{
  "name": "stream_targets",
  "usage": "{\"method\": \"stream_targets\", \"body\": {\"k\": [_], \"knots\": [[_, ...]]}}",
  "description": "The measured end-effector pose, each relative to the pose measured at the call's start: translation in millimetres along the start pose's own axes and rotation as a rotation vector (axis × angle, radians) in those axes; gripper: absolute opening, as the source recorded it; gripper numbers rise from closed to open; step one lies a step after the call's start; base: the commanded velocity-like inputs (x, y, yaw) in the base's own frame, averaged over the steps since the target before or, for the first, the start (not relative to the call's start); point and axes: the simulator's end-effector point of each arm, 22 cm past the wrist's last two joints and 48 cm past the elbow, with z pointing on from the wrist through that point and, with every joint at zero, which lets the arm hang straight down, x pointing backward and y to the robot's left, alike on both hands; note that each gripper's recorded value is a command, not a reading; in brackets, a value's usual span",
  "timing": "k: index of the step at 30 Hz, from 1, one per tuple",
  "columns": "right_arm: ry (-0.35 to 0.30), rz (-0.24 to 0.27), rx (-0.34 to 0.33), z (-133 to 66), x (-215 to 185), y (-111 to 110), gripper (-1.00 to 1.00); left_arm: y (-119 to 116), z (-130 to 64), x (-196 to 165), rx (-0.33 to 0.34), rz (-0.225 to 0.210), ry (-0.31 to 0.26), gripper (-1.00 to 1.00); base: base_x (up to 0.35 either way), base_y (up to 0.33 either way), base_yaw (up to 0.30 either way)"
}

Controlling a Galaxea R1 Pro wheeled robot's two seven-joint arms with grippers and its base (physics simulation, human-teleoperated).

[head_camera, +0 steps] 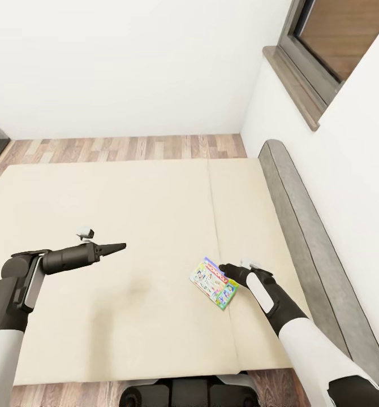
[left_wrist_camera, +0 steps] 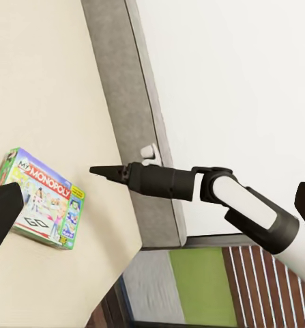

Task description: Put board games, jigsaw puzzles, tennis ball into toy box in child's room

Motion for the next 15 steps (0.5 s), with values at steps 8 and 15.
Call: {"method": "stream_targets", "body": {"k": [8,15], "knots": [[0.008,-0.013,0.012,5.1,5.1,-5.1,1.0,7.8,4.0,4.3,-0.009,-0.014,0.003,1.0,0.0,0.0,0.0],[0.017,-0.013,0.017,9.4,10.2,-8.8,1.0,13.0,6.9,8.3,-0.009,-0.025,0.007,1.0,0.0,0.0,0.0]]}}
